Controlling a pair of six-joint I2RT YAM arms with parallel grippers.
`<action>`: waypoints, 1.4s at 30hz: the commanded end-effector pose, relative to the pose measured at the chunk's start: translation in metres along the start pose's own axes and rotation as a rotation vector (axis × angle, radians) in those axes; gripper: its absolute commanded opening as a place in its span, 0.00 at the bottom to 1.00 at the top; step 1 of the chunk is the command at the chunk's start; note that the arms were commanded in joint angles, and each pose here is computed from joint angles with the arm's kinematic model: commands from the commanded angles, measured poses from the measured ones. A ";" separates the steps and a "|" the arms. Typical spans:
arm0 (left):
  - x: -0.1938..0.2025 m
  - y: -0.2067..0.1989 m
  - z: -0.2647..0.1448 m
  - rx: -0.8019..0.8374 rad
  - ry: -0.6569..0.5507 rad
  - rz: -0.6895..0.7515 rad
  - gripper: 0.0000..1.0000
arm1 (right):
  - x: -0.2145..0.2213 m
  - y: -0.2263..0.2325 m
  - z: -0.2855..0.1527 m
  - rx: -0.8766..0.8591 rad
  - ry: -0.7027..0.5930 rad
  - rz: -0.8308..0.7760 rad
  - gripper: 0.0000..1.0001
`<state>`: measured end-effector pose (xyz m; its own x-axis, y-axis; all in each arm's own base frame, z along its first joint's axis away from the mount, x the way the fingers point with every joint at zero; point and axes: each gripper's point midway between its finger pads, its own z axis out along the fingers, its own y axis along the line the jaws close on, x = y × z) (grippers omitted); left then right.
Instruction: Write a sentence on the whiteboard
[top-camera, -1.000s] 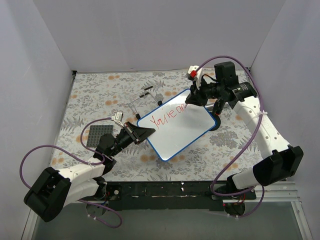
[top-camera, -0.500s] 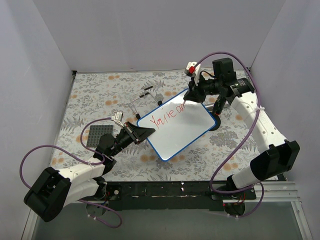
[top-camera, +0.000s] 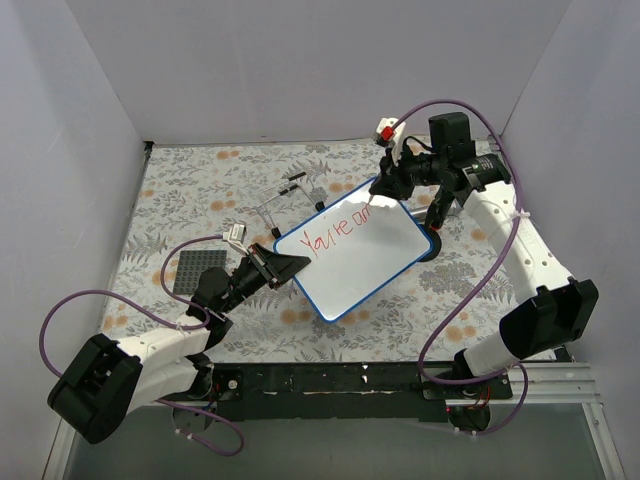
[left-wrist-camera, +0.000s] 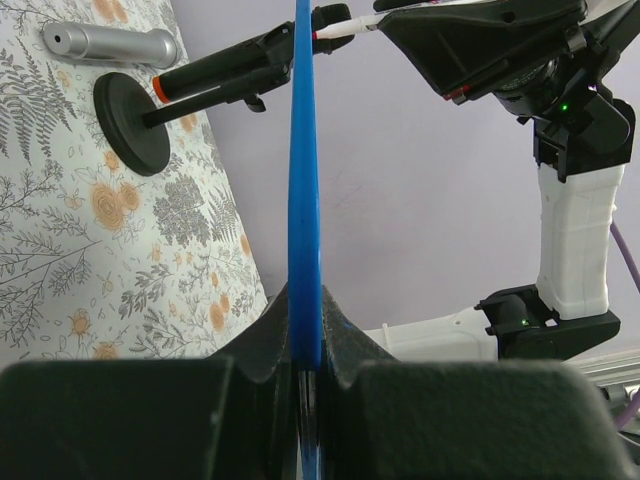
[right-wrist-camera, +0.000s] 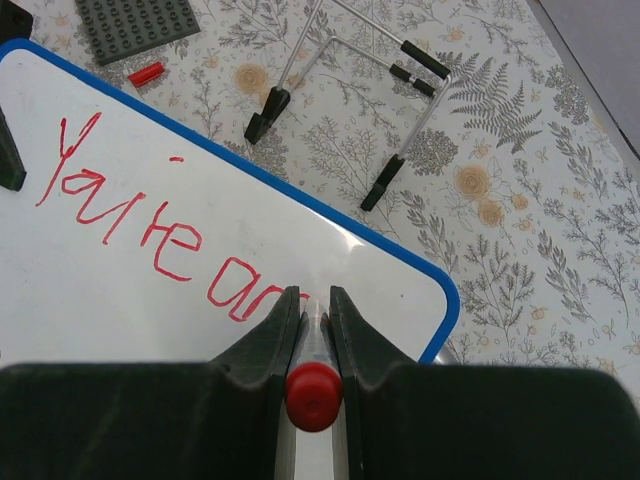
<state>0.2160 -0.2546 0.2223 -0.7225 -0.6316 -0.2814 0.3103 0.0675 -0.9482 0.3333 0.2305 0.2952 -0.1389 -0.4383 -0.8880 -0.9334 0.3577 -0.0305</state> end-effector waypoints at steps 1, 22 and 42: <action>-0.011 -0.048 0.000 0.167 -0.037 0.034 0.00 | -0.010 -0.007 -0.009 0.037 -0.023 -0.031 0.01; -0.010 -0.046 0.000 0.163 -0.037 0.029 0.00 | -0.016 0.016 -0.030 -0.008 -0.054 -0.047 0.01; -0.007 -0.045 -0.006 0.169 -0.032 0.035 0.00 | -0.031 0.014 -0.054 -0.003 -0.159 -0.045 0.01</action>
<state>0.2136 -0.2533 0.2215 -0.7215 -0.6316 -0.2837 0.3165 0.0636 -0.9465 0.3092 0.2054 0.3304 -0.0960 -0.3582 -0.9287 -0.9346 0.3534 -0.0397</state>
